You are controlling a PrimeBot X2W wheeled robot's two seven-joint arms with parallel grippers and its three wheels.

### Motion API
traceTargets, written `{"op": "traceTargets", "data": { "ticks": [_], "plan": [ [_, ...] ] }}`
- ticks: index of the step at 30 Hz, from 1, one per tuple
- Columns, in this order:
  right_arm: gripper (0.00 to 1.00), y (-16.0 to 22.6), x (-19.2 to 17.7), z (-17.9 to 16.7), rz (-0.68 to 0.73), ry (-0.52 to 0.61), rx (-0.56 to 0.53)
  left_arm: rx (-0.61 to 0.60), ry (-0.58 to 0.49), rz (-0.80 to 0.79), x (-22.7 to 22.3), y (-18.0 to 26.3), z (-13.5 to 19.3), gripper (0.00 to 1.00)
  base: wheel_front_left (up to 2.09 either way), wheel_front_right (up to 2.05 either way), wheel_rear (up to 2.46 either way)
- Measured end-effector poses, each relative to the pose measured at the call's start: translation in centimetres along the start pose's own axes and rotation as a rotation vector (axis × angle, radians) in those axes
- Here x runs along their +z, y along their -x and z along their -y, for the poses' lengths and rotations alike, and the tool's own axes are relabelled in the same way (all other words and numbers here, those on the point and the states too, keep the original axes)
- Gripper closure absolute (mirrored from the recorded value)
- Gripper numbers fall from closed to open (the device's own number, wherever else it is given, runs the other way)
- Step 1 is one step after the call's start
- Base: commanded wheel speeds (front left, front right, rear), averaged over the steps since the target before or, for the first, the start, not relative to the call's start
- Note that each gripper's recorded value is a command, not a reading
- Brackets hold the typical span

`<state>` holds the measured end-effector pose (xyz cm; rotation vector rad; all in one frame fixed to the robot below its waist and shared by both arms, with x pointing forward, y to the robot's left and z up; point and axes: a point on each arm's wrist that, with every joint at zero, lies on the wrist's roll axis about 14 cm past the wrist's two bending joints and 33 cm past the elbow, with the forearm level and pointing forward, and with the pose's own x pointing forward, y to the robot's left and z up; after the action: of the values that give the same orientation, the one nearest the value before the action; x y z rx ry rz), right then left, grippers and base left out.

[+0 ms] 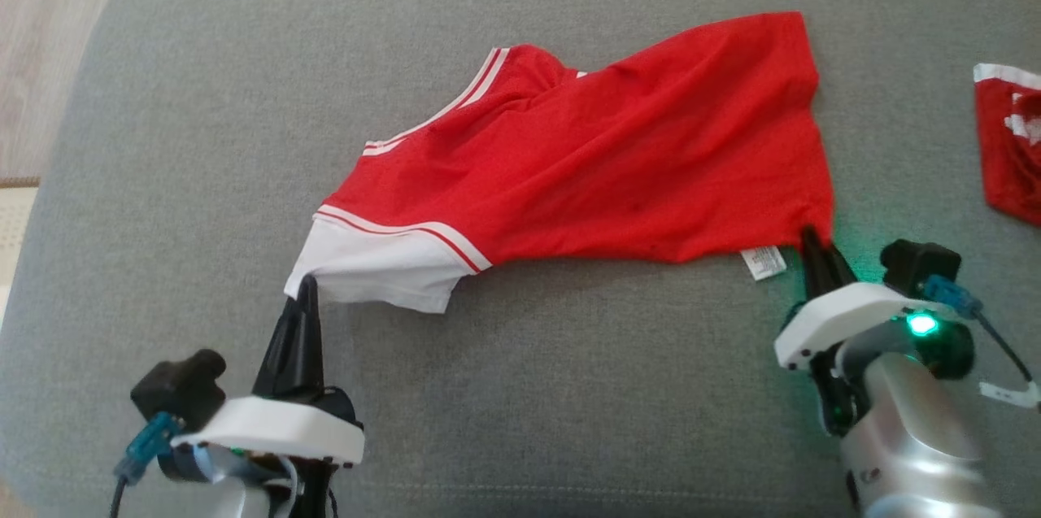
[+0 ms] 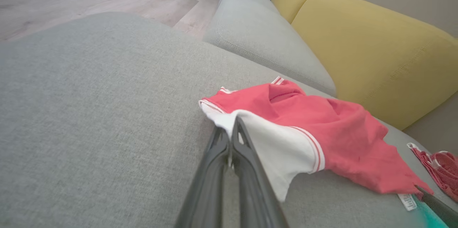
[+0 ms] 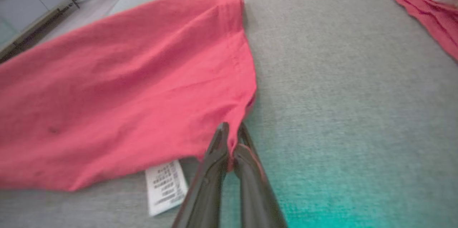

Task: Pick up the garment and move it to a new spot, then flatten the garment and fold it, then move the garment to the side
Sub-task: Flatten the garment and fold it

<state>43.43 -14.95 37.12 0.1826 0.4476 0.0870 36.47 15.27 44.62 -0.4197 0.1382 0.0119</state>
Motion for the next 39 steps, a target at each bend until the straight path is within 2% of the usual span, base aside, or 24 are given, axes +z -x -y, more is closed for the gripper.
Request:
{"op": "traceTargets", "data": {
  "ticks": [5, 12, 17, 26, 29, 32, 35, 39],
  "plan": [
    [1.00, 0.5, 3.5, -1.5, 0.135, -0.024, 0.046, -0.051, 0.005, 0.075, 2.4, -0.6, 1.6, 1.00, 0.00, 0.00, 0.00],
    [1.00, 3.8, 13.7, -3.1, 0.474, -0.024, 0.109, -0.167, 0.079, 0.309, 10.1, -1.1, 5.3, 1.00, 0.00, 0.00, 0.00],
    [1.00, 9.2, 20.1, -2.9, 0.713, 0.017, 0.124, -0.302, 0.079, 0.497, 16.6, 0.8, 9.0, 1.00, 0.00, 0.00, 0.00],
    [1.00, 21.0, 28.0, -2.7, 1.036, 0.144, 0.087, -0.570, -0.107, 0.827, 28.3, 7.1, 16.4, 1.00, 0.00, 0.00, 0.00],
    [1.00, 23.6, 29.6, -2.8, 1.094, 0.206, 0.063, -0.629, -0.151, 0.887, 30.5, 8.4, 18.2, 1.00, 0.00, 0.00, 0.00],
    [1.00, 24.3, 30.2, -2.8, 1.091, 0.260, 0.035, -0.655, -0.205, 0.901, 31.7, 8.2, 19.3, 1.00, 0.00, 0.00, 0.00],
    [1.00, 23.5, 30.0, -2.7, 1.057, 0.269, 0.031, -0.657, -0.225, 0.882, 31.9, 7.1, 19.6, 1.00, 0.00, 0.00, 0.00],
    [1.00, 19.8, 29.2, -3.0, 0.956, 0.294, 0.053, -0.618, -0.264, 0.797, 31.1, 2.3, 19.2, 1.00, 0.00, 0.00, 0.00]
  ]
}}
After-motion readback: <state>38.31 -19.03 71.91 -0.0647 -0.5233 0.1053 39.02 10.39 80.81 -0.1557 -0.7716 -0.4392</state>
